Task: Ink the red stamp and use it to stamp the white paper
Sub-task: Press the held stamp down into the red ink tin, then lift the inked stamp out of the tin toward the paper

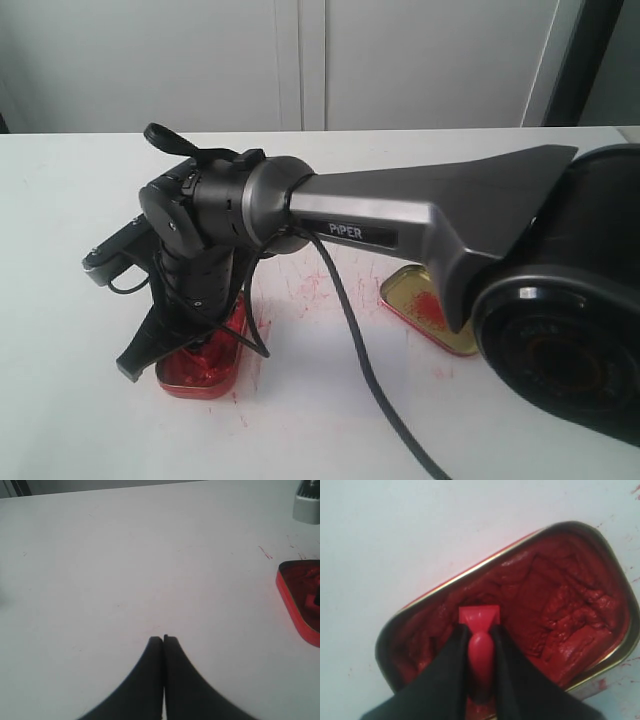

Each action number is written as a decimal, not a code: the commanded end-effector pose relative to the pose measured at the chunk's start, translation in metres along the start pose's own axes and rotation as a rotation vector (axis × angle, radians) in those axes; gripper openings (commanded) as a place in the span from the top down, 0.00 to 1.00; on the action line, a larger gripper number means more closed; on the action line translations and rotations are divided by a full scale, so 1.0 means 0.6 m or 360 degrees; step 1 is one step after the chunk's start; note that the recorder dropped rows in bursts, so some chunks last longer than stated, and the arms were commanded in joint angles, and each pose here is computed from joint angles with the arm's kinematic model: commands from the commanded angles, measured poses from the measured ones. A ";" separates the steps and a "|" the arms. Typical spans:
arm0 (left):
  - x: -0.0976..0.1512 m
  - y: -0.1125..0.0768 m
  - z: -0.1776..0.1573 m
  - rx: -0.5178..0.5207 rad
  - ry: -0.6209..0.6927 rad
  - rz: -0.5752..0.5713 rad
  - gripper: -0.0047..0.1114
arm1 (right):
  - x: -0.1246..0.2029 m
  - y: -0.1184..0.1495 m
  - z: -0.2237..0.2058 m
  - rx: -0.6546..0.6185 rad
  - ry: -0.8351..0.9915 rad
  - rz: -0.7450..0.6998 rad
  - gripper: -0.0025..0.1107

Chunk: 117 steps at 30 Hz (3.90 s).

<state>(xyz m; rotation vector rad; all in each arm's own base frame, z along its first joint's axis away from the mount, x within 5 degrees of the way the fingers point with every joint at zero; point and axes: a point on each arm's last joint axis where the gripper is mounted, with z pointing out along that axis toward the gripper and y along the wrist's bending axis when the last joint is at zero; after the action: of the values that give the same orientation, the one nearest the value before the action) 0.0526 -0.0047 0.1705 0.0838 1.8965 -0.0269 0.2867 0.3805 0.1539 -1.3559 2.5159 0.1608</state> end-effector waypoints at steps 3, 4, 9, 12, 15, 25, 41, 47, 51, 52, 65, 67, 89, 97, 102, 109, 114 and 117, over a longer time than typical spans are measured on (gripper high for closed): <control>0.002 0.000 0.000 -0.0002 0.0004 -0.0003 0.96 | 0.020 0.002 0.049 -0.0002 0.0151 -0.0010 0.98; 0.002 0.000 0.000 -0.0002 0.0004 -0.0003 0.96 | 0.022 0.003 0.052 -0.0003 0.0165 -0.0010 0.98; 0.002 0.000 0.000 -0.0002 0.0004 -0.0003 0.96 | 0.029 0.003 0.068 -0.0006 0.0217 -0.0011 0.98; 0.002 0.000 0.000 -0.0002 0.0004 -0.0003 0.96 | 0.030 0.003 0.072 -0.0006 0.0226 -0.0011 0.98; 0.002 0.000 0.000 -0.0002 0.0004 -0.0003 0.96 | 0.030 0.003 0.072 -0.0006 0.0229 -0.0011 0.98; 0.002 0.000 0.000 -0.0002 0.0004 -0.0003 0.96 | 0.019 0.002 0.042 -0.0001 0.0149 -0.0003 0.98; 0.002 0.000 0.000 -0.0002 0.0004 -0.0003 0.96 | -0.004 0.000 -0.020 0.0009 -0.0051 0.0041 0.98; 0.002 0.000 0.000 -0.0002 0.0004 -0.0003 0.96 | -0.010 -0.001 -0.031 0.0010 -0.0093 0.0072 0.98; 0.002 0.000 0.000 -0.0002 0.0004 -0.0003 0.96 | -0.011 -0.001 -0.037 0.0010 -0.0105 0.0084 0.98; 0.002 0.000 0.000 -0.0002 0.0004 -0.0003 0.96 | -0.012 -0.001 -0.039 0.0010 -0.0113 0.0084 0.98; 0.002 0.000 0.000 -0.0002 0.0004 -0.0003 0.96 | -0.017 0.001 -0.056 -0.0017 -0.0164 0.0140 0.98; 0.002 0.000 0.000 -0.0002 0.0004 -0.0003 0.96 | -0.016 -0.001 -0.056 -0.0043 -0.0165 0.0173 0.98; 0.002 0.000 0.000 -0.0002 0.0004 -0.0003 0.96 | -0.015 -0.040 -0.058 -0.0277 -0.0185 0.0437 0.98; 0.002 0.000 0.000 -0.0002 0.0004 -0.0003 0.96 | -0.012 -0.045 -0.058 -0.0292 -0.0162 0.0458 0.98; 0.002 0.000 0.000 -0.0002 0.0004 -0.0003 0.96 | -0.012 -0.045 -0.057 -0.0291 -0.0162 0.0459 0.98; 0.002 0.000 0.000 -0.0002 0.0004 -0.0003 0.96 | -0.006 -0.050 -0.023 -0.0358 -0.0101 0.0551 0.98; 0.002 0.000 0.000 -0.0002 0.0004 -0.0003 0.96 | -0.001 -0.058 -0.015 -0.0364 -0.0064 0.0575 0.98; 0.002 0.000 0.000 -0.0002 0.0004 -0.0003 0.96 | -0.005 -0.059 -0.025 -0.0362 -0.0095 0.0573 0.98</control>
<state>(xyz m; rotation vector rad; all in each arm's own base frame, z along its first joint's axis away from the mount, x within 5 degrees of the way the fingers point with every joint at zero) 0.0526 -0.0047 0.1705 0.0838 1.8965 -0.0269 0.3122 0.3626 0.1593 -0.9420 2.7628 0.5495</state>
